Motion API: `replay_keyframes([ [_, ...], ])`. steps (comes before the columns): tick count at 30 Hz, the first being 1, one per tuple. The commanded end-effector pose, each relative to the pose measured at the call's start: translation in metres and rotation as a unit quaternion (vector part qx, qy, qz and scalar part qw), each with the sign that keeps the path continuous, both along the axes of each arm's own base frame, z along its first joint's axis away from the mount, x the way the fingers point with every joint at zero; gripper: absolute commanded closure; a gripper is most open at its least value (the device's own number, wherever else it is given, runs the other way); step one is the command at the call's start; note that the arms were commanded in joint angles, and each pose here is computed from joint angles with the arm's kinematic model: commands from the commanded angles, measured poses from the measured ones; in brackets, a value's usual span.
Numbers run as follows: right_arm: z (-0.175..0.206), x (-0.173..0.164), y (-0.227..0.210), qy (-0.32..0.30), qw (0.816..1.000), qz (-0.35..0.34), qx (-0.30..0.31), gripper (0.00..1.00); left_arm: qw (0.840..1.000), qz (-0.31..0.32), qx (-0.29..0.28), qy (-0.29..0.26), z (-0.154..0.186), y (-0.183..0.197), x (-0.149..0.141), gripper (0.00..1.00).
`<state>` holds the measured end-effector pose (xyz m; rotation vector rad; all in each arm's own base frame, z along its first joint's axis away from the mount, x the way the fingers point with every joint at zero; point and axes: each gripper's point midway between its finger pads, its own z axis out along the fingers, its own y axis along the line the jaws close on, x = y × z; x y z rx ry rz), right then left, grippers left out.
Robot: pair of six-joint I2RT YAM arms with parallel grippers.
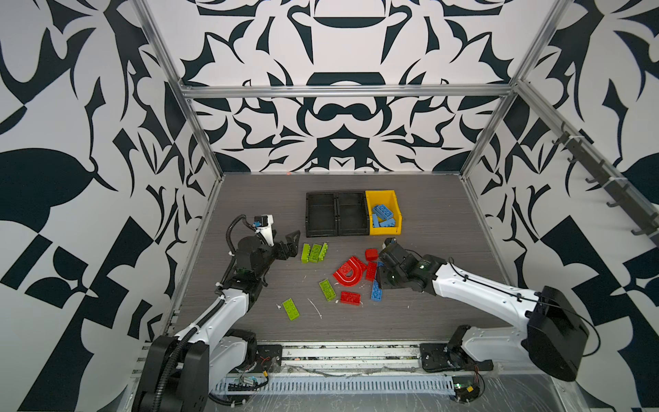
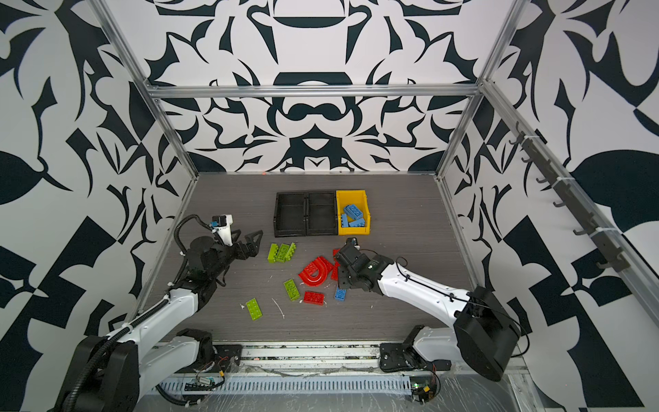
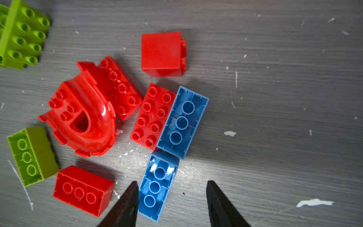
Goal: Sort the legos into containers by color
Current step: Pick up the lego from the bottom-center of the table.
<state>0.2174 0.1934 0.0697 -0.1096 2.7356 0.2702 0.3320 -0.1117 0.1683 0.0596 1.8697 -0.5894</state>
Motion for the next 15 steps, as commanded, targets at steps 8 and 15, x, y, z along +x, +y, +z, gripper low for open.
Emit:
replay_keyframes([
  [8,-0.013,-0.003,0.012,0.017,1.000,0.015,-0.011,0.41,1.000,0.000,-0.005,-0.006,0.002,0.000,-0.003,0.01],
  [15,-0.028,-0.006,0.020,0.035,0.999,0.025,-0.010,0.41,1.000,0.002,-0.004,-0.009,0.004,0.001,-0.003,0.01],
])
